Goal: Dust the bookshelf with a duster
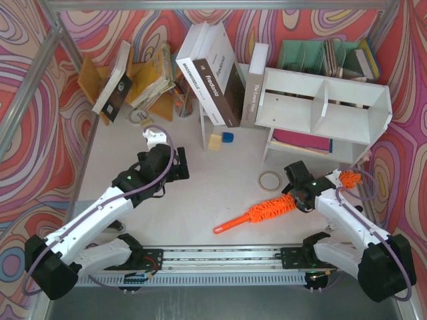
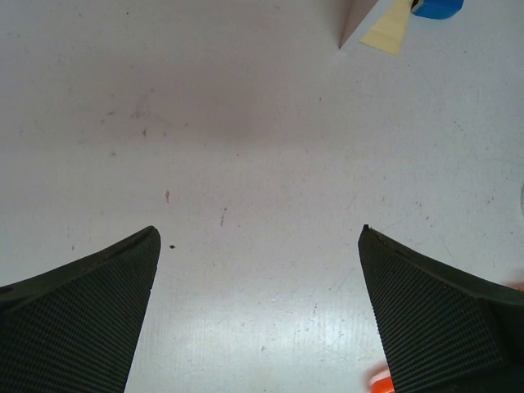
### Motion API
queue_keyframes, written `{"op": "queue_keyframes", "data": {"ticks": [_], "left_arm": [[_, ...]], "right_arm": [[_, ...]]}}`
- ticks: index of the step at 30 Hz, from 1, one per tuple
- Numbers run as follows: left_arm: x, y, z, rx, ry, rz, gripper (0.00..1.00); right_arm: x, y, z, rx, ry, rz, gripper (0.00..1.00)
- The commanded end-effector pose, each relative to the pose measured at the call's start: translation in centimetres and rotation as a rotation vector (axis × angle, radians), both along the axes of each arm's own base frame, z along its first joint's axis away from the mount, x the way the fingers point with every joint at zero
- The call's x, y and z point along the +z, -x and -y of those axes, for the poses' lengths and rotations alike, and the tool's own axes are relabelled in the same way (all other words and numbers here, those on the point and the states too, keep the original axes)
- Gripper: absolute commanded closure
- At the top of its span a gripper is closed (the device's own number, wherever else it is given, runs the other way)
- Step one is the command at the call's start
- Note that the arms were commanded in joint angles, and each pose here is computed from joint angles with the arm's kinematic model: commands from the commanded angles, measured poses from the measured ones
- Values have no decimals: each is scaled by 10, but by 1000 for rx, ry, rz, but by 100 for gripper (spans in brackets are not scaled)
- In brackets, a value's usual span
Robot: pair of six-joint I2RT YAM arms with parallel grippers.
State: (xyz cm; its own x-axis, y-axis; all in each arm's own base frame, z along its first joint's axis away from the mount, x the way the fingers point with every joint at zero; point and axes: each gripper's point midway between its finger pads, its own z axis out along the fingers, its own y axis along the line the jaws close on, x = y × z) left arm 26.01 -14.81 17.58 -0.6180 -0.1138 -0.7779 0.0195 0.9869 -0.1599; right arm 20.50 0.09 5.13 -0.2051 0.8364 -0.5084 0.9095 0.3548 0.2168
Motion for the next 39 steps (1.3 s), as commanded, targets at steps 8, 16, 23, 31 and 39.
{"op": "queue_keyframes", "data": {"ticks": [8, 16, 23, 31, 39], "left_arm": [[11, 1, 31, -131, 16, -10, 2], [14, 15, 84, -346, -74, -80, 2], [4, 49, 136, -646, -109, -160, 2], [-26, 90, 164, -864, -127, -351, 8], [-46, 123, 176, -994, -151, -466, 9]], "right_arm": [[28, -4, 6, -55, 10, 79, 100], [48, -14, 4, -44, 1, 124, 100], [60, -18, 2, -28, -2, 146, 100], [72, -18, 4, -17, 4, 176, 100], [80, -18, 4, -10, 2, 205, 100]]}}
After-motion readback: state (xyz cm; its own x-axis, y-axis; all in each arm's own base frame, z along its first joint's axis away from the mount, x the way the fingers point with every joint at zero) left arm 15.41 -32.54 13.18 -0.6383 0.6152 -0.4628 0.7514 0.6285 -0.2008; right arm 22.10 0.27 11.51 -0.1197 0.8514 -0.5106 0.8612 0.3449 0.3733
